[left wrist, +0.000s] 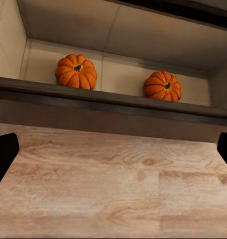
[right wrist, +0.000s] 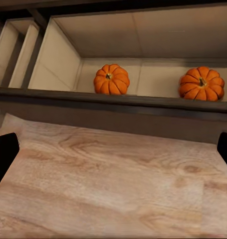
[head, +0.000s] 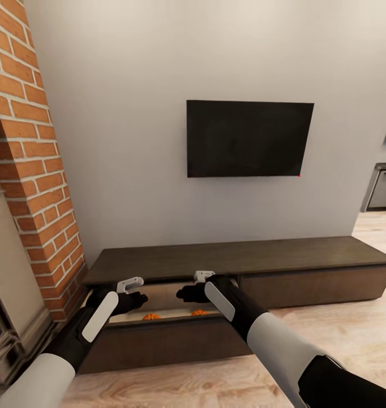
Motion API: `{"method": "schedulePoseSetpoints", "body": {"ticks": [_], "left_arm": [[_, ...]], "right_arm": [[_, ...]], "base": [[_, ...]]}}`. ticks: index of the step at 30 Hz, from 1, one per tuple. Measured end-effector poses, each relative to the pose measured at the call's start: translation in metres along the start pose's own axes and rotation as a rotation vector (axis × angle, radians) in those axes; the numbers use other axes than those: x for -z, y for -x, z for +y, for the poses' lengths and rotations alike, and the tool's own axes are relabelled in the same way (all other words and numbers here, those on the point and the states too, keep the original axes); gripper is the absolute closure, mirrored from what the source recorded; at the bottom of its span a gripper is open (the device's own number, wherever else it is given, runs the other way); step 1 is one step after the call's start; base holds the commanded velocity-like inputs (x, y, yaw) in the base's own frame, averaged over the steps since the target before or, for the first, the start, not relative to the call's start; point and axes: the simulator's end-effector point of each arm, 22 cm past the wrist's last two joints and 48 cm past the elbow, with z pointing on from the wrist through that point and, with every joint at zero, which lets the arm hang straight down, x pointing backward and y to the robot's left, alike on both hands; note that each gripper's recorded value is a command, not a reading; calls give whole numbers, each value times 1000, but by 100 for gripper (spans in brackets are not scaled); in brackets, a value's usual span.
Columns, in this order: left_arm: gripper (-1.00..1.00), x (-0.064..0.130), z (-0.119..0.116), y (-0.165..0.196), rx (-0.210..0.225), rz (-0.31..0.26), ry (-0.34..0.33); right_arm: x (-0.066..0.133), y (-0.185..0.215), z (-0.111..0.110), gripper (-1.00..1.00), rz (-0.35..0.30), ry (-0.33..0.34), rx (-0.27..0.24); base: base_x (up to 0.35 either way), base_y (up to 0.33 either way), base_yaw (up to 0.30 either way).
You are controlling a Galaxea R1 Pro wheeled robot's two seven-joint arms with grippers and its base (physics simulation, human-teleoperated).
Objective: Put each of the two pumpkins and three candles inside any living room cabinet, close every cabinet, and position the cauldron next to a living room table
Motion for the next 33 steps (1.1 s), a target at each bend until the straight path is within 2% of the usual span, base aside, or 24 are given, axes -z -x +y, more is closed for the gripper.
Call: {"method": "schedulePoseSetpoints", "body": {"ticks": [12, 16, 18, 21, 25, 26, 28, 30, 33], "left_arm": [[-100, 16, -3, 21, -6, -15, 16], [-100, 17, -1, 21, 4, -19, 24], [-100, 17, 0, 22, 18, -43, 27], [-100, 14, 0, 19, 24, -70, 38], [-100, 6, 5, 4, 18, -86, 60], [-100, 0, 6, -7, 2, -91, 71], [-100, -1, 6, -7, -4, -105, 73], [-100, -1, 5, -4, -2, -126, 73], [-100, -1, 8, 5, 20, -186, 76]], "right_arm": [[15, 25, 0, -100, -30, -10, 2], [20, 43, 2, -100, -94, -17, 19], [21, 46, 6, -100, -110, -23, 52], [25, 54, 10, -100, -138, -26, 72], [28, 66, 12, -100, -185, -26, 73], [28, 67, 12, -100, -196, -26, 74], [29, 69, 13, -100, -203, -26, 73], [29, 70, 13, -100, -207, -25, 73], [27, 66, 14, -100, -206, -29, 91]], "base": [[-330, 0, 0], [-160, 0, 0], [-43, 0, 0], [-17, 0, 0], [-4, 0, 0], [0, 0, 0], [0, 0, 0], [0, 0, 0], [0, 0, 0]]}}
